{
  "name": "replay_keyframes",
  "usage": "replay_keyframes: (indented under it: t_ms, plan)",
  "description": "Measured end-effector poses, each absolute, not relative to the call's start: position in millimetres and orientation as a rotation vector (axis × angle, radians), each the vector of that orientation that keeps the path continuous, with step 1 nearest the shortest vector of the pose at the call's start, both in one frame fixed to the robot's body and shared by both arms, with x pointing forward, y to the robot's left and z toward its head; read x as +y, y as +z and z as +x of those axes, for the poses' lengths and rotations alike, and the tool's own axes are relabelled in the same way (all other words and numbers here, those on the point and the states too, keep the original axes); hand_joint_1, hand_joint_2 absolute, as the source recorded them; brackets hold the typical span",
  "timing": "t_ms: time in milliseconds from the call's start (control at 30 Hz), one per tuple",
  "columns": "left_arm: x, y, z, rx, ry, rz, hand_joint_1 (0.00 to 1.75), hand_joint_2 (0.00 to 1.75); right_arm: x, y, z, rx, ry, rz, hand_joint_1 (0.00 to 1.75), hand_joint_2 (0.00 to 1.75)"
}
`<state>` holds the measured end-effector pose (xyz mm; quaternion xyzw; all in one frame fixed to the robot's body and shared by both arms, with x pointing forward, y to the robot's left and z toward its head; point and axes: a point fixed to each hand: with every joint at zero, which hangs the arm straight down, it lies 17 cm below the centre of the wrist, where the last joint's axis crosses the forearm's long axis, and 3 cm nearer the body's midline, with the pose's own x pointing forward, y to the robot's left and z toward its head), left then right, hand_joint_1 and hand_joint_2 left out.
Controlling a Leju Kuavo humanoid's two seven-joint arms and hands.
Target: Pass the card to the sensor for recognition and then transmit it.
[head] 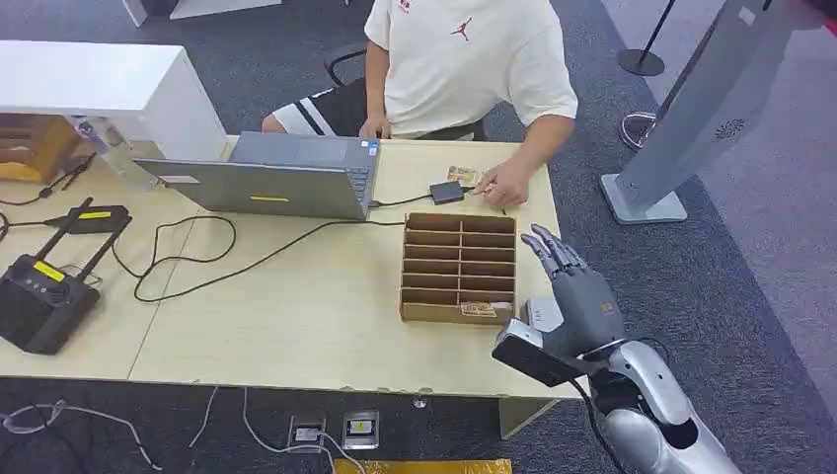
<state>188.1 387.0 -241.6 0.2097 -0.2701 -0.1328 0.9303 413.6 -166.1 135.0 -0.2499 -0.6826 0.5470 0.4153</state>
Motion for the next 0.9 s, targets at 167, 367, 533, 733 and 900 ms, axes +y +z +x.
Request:
replay_keyframes:
  t_ms: [167, 367, 533, 733, 900]
  plan:
    - [387, -241, 190, -0.556, -0.274, 0.429, 0.0, 1.75, -168, 124, 420, -1.697, 1.392, -0.645, 0.0, 1.75]
    - [386, -241, 190, -0.556, -0.275, 0.427, 0.0, 1.75, -171, 109, 424, -1.671, 1.397, -0.659, 0.0, 1.75]
    - [384, -242, 190, -0.556, -0.28, 0.423, 0.0, 1.75, -174, 97, 426, -1.664, 1.387, -0.661, 0.0, 1.75]
    - [383, -242, 190, -0.556, -0.28, 0.422, 0.0, 1.75, -177, 89, 427, -1.641, 1.38, -0.655, 0.0, 1.75]
    - [382, -242, 190, -0.556, -0.281, 0.421, 0.0, 1.75, -177, 88, 429, -1.631, 1.371, -0.652, 0.0, 1.75]
